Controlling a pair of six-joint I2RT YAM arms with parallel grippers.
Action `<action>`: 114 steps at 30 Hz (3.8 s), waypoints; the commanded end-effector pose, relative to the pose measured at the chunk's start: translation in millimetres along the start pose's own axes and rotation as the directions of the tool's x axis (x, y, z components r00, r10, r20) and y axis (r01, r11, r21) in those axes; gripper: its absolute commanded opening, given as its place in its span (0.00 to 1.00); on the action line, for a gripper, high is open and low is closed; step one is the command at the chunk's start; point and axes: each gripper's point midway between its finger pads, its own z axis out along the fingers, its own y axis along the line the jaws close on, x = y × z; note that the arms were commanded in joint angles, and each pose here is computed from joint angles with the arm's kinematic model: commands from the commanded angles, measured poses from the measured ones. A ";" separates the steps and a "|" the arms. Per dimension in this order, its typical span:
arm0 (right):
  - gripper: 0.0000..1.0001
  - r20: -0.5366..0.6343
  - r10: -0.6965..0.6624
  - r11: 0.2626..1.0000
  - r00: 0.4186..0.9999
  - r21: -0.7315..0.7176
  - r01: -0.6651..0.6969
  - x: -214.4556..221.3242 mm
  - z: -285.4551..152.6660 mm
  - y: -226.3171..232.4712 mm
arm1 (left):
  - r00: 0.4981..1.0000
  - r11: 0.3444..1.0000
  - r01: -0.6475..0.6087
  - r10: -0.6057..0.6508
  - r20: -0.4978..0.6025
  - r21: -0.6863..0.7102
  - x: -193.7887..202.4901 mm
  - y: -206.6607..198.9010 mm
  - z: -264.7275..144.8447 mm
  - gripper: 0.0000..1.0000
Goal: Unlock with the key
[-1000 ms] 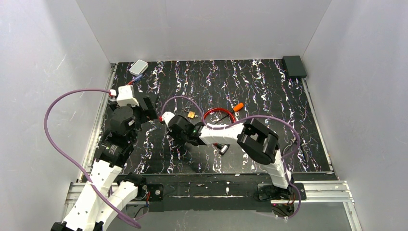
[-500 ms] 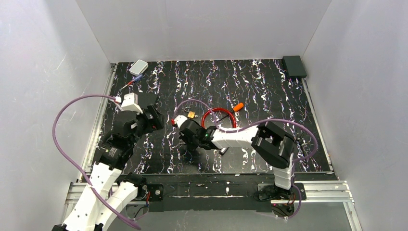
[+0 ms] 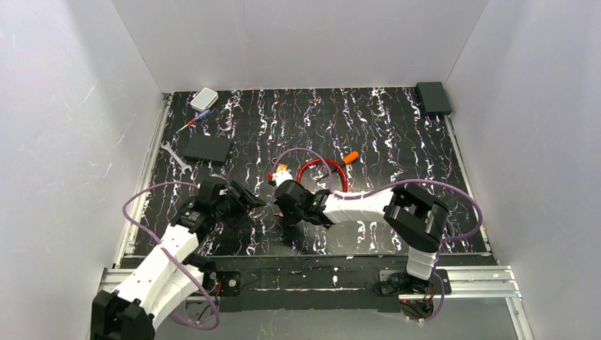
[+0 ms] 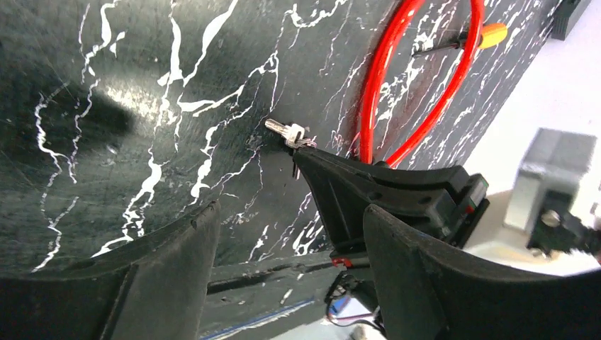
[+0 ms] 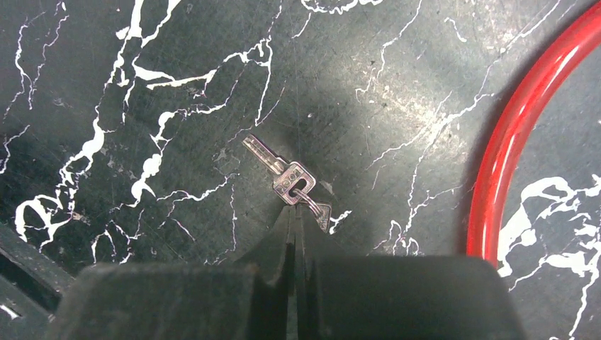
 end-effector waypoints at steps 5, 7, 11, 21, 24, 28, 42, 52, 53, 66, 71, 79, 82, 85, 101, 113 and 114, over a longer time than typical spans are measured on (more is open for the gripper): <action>0.01 -0.006 0.135 0.991 0.991 -0.005 -0.135 3.0 -6.4 3.4 | 0.960 0.963 0.271 -0.271 -0.075 -0.011 12.5 -5.1 18.6 0.64; 0.01 -0.007 0.145 0.989 0.989 -0.010 -0.145 1.5 -6.9 5.1 | 0.944 0.948 0.317 -0.317 -0.091 -0.011 16.3 -2.4 26.2 0.63; 0.01 -0.001 0.163 0.986 0.987 -0.020 -0.163 -1.8 -8.2 8.0 | 0.941 0.946 0.322 -0.324 -0.097 -0.034 20.8 0.5 35.8 0.62; 0.01 0.026 0.190 0.981 0.981 -0.038 -0.189 -9.7 -13.1 10.5 | 0.941 0.944 0.315 -0.324 -0.098 -0.096 25.6 7.9 57.7 0.54; 0.01 0.035 0.196 0.980 0.980 -0.038 -0.194 -12.3 -15.6 10.3 | 0.946 0.946 0.303 -0.313 -0.086 -0.112 25.3 9.3 61.3 0.52; 0.01 0.053 0.202 0.979 0.978 -0.043 -0.200 -18.6 -19.9 10.8 | 0.949 0.947 0.294 -0.306 -0.078 -0.130 26.1 11.4 64.9 0.51; 0.01 0.097 0.213 0.976 0.972 -0.073 -0.207 -36.8 -32.4 14.5 | 0.949 0.942 0.296 -0.309 -0.067 -0.156 31.4 15.3 82.1 0.47; 0.47 0.028 0.052 0.999 0.998 -0.012 -0.052 -17.6 -21.2 1.8 | 0.959 0.948 0.282 -0.284 0.013 -0.148 19.8 21.5 69.6 0.47; 0.49 0.027 0.044 0.999 0.999 -0.010 -0.044 -17.6 -20.0 1.4 | 0.959 0.948 0.282 -0.282 0.016 -0.145 19.2 21.6 69.2 0.47; 0.37 0.006 -0.020 1.000 1.000 0.003 0.020 -20.8 -0.9 3.2 | 0.962 0.952 0.271 -0.271 0.019 -0.142 18.8 23.5 70.6 0.47; 0.26 -0.011 -0.025 1.000 1.000 -0.002 0.025 -15.6 4.0 4.1 | 0.964 0.953 0.267 -0.267 0.020 -0.144 18.5 23.5 71.6 0.47; 0.07 -0.029 -0.030 1.000 0.999 0.000 0.030 -7.7 7.8 2.3 | 0.966 0.955 0.259 -0.260 0.013 -0.146 18.3 20.5 74.4 0.47; 0.01 -0.024 -0.030 1.000 0.999 -0.002 0.030 -10.1 6.3 2.9 | 0.965 0.954 0.259 -0.262 0.000 -0.151 20.4 20.7 76.4 0.47; 0.01 0.008 -0.009 0.999 1.000 -0.033 0.009 -22.3 -1.4 10.3 | 0.963 0.953 0.262 -0.268 -0.016 -0.154 23.5 21.1 78.8 0.47; 0.01 0.128 0.150 0.985 0.980 -0.105 -0.137 -53.0 -24.1 17.2 | 0.953 0.950 0.292 -0.299 -0.046 -0.112 28.4 15.3 81.6 0.48; 0.01 0.106 0.196 0.974 0.975 -0.137 -0.181 -50.0 -23.5 17.1 | 0.951 0.946 0.302 -0.308 -0.039 -0.116 30.1 13.1 85.2 0.47; 0.01 0.103 0.199 0.973 0.975 -0.139 -0.184 -49.3 -23.7 17.1 | 0.951 0.946 0.303 -0.309 -0.033 -0.115 29.2 13.2 85.2 0.47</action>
